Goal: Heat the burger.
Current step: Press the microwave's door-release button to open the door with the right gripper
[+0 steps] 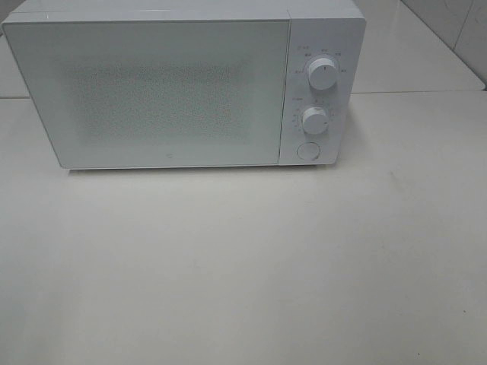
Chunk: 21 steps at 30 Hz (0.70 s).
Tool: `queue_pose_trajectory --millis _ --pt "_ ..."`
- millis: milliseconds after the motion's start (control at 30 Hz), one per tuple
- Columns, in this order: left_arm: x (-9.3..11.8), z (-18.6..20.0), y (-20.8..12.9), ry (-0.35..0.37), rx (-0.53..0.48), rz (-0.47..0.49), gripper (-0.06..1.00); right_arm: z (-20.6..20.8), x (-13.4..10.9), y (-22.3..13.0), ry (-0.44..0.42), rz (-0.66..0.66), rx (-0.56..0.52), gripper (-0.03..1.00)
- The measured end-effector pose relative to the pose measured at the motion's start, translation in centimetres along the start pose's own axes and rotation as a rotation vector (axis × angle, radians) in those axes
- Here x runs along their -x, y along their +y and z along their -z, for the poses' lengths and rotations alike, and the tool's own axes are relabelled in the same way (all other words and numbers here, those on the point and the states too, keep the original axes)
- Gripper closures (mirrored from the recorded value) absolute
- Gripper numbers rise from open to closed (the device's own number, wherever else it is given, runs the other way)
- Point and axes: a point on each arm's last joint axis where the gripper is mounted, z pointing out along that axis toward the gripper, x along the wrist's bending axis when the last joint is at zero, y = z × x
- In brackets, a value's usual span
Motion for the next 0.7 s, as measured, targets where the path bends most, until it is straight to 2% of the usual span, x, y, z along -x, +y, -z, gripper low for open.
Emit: queue_pose_trajectory --millis 133,267,400,533,700 --pt "0.0 0.0 0.0 0.000 0.000 0.000 -0.04 0.0 0.0 0.2 0.002 0.009 0.016 0.23" --pt "0.0 0.0 0.0 0.000 0.000 0.000 -0.04 0.0 -0.2 1.7 0.014 0.024 0.120 0.23" --pt "0.0 0.0 0.0 0.000 0.000 0.000 -0.04 -1.1 -0.5 3.4 0.019 0.032 0.155 0.23" --pt "0.0 0.0 0.0 0.000 0.000 0.000 -0.04 -2.1 -0.7 4.4 0.025 0.037 0.172 0.23" --pt "0.0 0.0 0.0 0.000 0.000 0.000 -0.04 -4.8 -1.0 5.5 0.028 0.050 0.137 0.23"
